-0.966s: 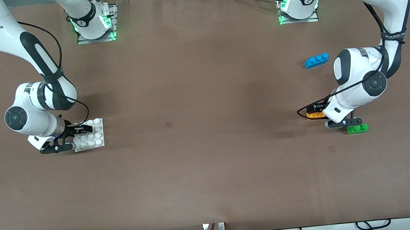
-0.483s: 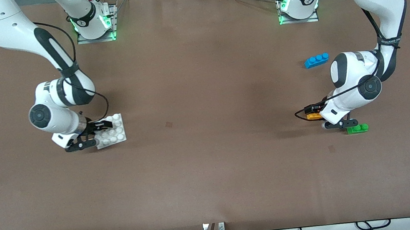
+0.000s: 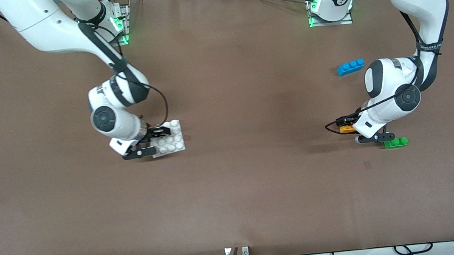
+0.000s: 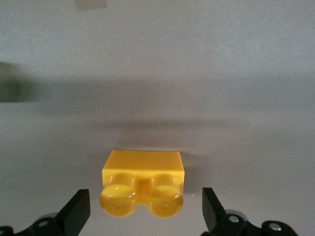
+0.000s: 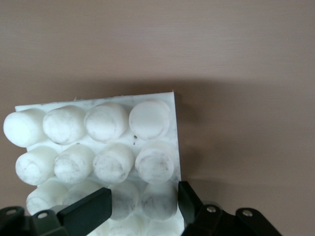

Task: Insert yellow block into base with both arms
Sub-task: 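Grasp the yellow block with the left gripper while the right gripper grasps the base, then carry the base to mid-table with the right gripper while the left lifts the block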

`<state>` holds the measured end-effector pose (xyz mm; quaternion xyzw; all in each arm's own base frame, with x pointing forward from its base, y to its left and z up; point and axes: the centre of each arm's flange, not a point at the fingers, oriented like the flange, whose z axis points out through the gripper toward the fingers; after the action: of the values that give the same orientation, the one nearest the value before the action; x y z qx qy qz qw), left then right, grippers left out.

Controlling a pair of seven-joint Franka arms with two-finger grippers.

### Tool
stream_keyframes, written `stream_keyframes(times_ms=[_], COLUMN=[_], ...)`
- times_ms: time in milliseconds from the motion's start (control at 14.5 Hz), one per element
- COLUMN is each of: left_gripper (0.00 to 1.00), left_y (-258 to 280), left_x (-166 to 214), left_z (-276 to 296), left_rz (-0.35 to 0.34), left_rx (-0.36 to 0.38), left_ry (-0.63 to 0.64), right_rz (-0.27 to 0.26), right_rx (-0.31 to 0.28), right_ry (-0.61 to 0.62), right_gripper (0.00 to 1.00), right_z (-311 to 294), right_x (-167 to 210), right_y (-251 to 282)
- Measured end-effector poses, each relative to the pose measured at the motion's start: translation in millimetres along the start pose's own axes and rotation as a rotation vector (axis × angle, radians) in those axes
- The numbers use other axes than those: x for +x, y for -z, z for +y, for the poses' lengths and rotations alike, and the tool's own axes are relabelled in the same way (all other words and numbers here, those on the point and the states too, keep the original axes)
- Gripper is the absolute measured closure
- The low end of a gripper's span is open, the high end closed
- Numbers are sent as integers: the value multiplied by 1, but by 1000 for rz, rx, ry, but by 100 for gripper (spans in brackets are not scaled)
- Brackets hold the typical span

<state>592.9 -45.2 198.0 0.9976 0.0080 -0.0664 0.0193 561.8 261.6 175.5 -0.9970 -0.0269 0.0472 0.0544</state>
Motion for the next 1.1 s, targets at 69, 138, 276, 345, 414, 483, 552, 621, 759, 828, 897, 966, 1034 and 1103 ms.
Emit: stream_keyframes(times_ms=[69,138,276,345,414,483,552,621,759,828,897,966,1034,1103], left_gripper=[0,0,0,0,3,9,9,16,32,32,32,32,32,32], left_y=[0,-1,-5,-6,-7,-7,-7,-7,-6,-5,-3,-1,2,5], left_x=[0,0,0,0,0,0,0,0,0,1,2,4,6,7], left_z=[1,1,2,2,2,2,3,3,5,5,6,7,7,8], left_rz=[0,-2,-6,-7,-8,-8,-8,-8,-6,-4,1,5,6,5], left_rx=[0,0,0,0,0,0,-1,-1,-1,-2,-2,-3,-3,-4], left_ry=[-2,-3,-5,-6,-6,-7,-8,-9,-12,-12,-13,-13,-14,-16], right_rz=[4,9,24,31,37,41,44,47,46,38,26,21,18,15], right_rx=[4,9,24,31,39,45,50,54,79,103,124,136,143,146], right_ry=[-13,-17,-8,-5,-5,-8,-11,-6,3,-10,-22,-30,-41,-59], right_gripper=[36,36,36,36,36,36,36,36,36,36,36,36,36,36], right_z=[-21,-43,-86,-104,-119,-132,-143,-153,-179,-193,-205,-212,-215,-215], right_x=[-1,-3,-7,-8,-9,-11,-13,-15,-21,-25,-29,-32,-33,-32], right_y=[-3,-5,-9,-11,-12,-13,-14,-15,-18,-20,-22,-23,-24,-24])
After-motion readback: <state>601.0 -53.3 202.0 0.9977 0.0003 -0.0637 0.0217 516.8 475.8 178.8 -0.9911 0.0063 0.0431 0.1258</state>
